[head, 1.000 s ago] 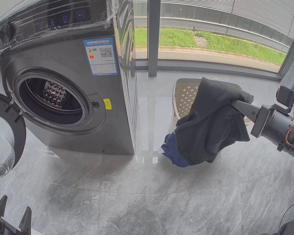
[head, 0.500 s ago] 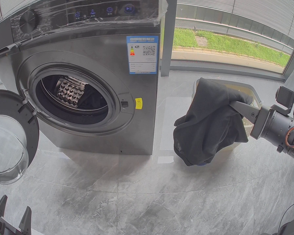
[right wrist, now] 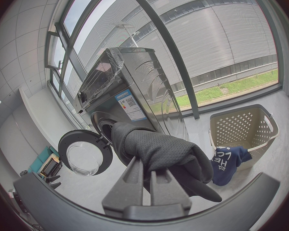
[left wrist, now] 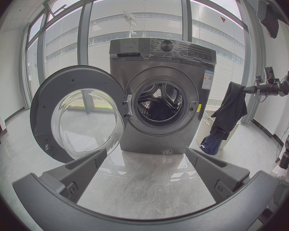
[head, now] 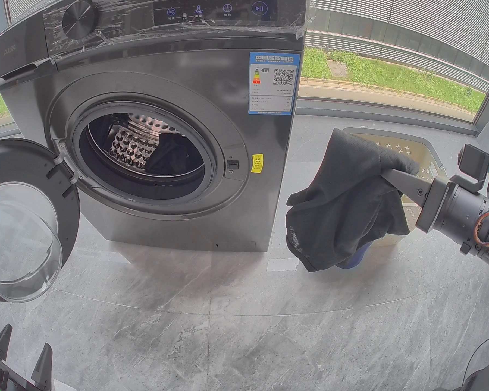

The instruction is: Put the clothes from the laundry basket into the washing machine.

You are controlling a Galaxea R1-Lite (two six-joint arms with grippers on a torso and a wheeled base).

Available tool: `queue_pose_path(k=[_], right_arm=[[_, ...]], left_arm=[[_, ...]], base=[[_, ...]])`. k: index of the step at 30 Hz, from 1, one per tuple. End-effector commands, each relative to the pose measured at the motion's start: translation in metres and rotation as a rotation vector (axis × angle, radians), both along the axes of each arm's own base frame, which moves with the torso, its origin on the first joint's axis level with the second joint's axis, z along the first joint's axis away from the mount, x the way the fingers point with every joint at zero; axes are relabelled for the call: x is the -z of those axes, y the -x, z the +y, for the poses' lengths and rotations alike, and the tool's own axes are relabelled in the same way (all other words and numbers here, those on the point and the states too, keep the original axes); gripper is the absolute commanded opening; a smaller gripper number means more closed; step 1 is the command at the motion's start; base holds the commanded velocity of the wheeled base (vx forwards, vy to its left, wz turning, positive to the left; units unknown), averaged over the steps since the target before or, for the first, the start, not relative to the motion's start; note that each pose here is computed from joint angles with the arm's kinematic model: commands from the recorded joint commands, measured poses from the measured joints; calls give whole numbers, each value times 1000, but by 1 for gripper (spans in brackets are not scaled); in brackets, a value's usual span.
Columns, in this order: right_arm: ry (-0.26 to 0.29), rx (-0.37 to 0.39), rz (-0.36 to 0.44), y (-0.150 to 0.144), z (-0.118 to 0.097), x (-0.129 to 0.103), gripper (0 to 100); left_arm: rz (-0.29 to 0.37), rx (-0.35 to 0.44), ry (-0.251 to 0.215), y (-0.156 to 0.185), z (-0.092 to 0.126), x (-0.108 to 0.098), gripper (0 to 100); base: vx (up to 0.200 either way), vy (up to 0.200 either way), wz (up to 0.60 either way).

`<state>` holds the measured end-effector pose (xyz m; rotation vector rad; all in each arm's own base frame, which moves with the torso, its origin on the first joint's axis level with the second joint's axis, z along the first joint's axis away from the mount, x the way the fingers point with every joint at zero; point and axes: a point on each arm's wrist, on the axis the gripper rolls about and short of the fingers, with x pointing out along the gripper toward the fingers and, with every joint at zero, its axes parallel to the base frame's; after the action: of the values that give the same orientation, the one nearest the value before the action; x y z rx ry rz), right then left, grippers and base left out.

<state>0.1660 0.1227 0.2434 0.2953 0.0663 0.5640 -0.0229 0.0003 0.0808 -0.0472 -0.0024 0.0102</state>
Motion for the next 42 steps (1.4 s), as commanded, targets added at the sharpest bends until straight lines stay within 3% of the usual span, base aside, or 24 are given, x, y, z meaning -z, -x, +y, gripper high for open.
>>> queue_pose_path(k=[1, 7, 31, 42], right_arm=[[-1, -1, 1, 0, 0, 0, 0], [0, -2, 2, 0, 0, 1, 0], [0, -2, 4, 0, 0, 1, 0], [1, -5, 9, 0, 0, 2, 0]], left_arm=[[5, -1, 0, 0, 0, 5, 100], [5, -1, 0, 0, 0, 5, 100], [5, -1, 0, 0, 0, 5, 100], [5, -1, 0, 0, 0, 5, 100]], base=[[-200, 0, 0], [0, 0, 0], [0, 200, 0], [0, 0, 0]])
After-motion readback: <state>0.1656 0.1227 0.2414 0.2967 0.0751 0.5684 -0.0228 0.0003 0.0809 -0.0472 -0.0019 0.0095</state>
